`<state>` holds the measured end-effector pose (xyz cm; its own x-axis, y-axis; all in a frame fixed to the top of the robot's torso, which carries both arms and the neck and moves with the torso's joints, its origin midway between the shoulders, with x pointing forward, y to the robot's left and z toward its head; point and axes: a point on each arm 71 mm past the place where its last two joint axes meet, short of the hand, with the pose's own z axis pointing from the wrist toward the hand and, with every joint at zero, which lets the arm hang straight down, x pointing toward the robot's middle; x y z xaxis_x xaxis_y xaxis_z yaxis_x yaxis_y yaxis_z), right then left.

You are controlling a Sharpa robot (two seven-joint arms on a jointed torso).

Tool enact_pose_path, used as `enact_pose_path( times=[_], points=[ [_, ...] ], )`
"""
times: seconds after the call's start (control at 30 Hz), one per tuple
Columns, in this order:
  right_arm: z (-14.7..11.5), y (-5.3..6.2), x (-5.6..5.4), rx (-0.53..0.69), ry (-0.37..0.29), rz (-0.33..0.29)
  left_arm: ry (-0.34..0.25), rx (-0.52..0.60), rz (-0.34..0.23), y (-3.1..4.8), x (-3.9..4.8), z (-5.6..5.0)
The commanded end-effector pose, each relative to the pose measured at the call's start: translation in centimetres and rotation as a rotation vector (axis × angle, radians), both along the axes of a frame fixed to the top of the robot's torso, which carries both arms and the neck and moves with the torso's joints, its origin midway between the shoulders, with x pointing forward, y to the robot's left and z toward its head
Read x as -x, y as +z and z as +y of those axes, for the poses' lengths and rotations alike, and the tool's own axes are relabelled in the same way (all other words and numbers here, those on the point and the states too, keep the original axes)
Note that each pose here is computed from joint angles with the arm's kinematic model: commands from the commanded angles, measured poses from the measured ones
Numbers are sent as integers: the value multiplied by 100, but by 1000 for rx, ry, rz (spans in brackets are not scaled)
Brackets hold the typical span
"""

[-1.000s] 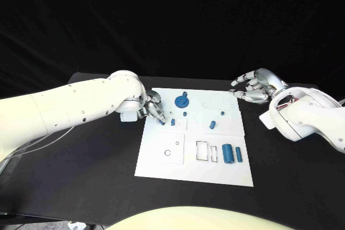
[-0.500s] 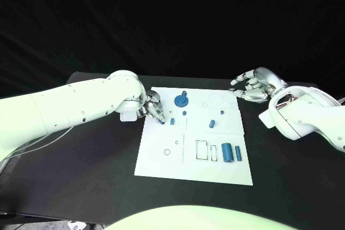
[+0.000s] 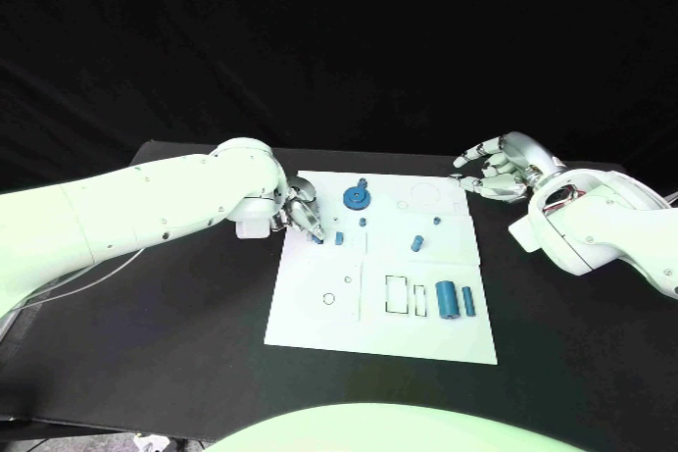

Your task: Assemble the parts on the task board

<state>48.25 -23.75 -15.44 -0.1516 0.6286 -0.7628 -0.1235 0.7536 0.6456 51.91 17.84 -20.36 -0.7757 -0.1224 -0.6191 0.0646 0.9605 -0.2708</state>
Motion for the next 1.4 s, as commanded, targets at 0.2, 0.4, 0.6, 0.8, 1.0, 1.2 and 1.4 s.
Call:
enact_pose_path(
  times=[0.2, 0.4, 0.6, 0.8, 1.0, 1.2, 1.4],
  points=[
    [13, 5, 6, 3, 13, -10, 18, 16, -21, -22, 2, -30],
    [10, 6, 8, 2, 13, -12, 34, 32, -32, -22, -5, -37],
    [7, 6, 9, 2, 12, -12, 44, 42, -38, -21, -10, -40],
    [5, 7, 10, 2, 12, -12, 46, 45, -40, -24, -11, -42],
    [3, 7, 9, 2, 12, -12, 43, 42, -34, -32, -7, -38],
    [0, 7, 10, 2, 11, -13, 42, 38, -28, -39, -5, -27],
    [-3, 8, 10, 2, 10, -13, 42, 33, -28, -41, -7, -10]
  ],
)
